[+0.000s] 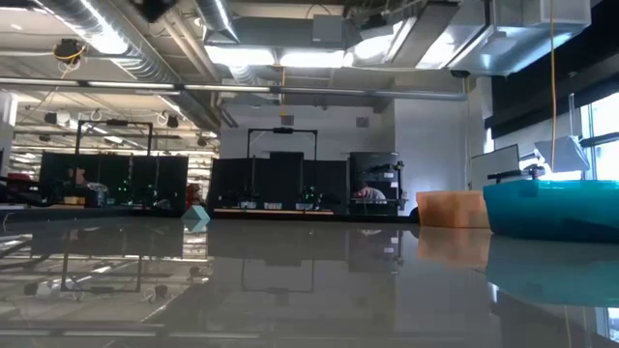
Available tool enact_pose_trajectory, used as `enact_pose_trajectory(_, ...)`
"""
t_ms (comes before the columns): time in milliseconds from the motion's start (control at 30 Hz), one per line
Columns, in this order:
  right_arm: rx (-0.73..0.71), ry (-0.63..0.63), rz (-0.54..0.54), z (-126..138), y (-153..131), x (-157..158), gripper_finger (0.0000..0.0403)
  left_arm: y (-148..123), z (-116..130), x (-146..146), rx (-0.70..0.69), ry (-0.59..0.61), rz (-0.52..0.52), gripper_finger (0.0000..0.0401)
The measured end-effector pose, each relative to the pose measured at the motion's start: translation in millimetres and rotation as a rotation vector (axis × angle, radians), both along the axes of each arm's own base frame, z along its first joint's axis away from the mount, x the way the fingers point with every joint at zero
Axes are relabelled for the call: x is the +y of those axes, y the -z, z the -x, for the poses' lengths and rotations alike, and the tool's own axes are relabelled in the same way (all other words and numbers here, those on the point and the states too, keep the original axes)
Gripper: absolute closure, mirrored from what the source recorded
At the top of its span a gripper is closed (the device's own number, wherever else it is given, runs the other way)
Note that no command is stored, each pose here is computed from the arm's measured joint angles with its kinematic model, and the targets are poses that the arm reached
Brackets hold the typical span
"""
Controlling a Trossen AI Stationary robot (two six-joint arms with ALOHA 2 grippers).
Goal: Sort blocks by size
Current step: Put the yellow triangular block into the yellow bin
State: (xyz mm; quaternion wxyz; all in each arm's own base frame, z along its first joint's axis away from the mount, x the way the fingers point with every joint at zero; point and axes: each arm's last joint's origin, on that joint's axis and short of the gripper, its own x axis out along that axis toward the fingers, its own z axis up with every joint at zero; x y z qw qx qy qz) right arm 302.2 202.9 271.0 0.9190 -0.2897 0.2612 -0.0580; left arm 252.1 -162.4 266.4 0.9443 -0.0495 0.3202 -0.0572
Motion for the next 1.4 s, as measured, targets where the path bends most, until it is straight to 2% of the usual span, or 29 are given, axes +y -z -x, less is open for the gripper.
enact_pose_trajectory(133, -0.008, -0.089, 0.151, -9.4, -6.3, -4.9, 0.0114, -4.5, -11.4, 11.3, -0.049, -0.023, 0.027, 0.0273)
enact_pose_trajectory(333, -0.005, -0.195, 0.192, -20.0, -9.8, -12.8, 0.0114, -11.3, -22.4, 20.8, -0.12, -0.001, 0.05, 0.0272)
enact_pose_trajectory(500, -0.028, -0.294, 0.303, -30.8, -7.8, -11.4, 0.0114, -17.1, -29.0, 26.4, -0.175, 0.013, 0.084, 0.0272)
enact_pose_trajectory(667, -0.062, -0.357, 0.441, -41.4, -3.5, -7.4, 0.0114, -18.7, -32.0, 30.9, -0.19, -0.012, 0.106, 0.0272)
enact_pose_trajectory(800, -0.106, -0.394, 0.51, -46.9, -5.3, -6.4, 0.0114, -18.9, -32.9, 32.6, -0.191, -0.017, 0.108, 0.0272)
enact_pose_trajectory(1167, -0.141, -0.478, 0.469, -63.4, -5.7, -28.6, 0.0114, -25.2, -35.3, 30.7, -0.257, 0.01, 0.128, 0.0272)
enact_pose_trajectory(1400, -0.169, -0.52, 0.45, -71.4, 1.7, -28.7, 0.0114, -25.9, -37.5, 34.8, -0.262, -0.014, 0.145, 0.0272)
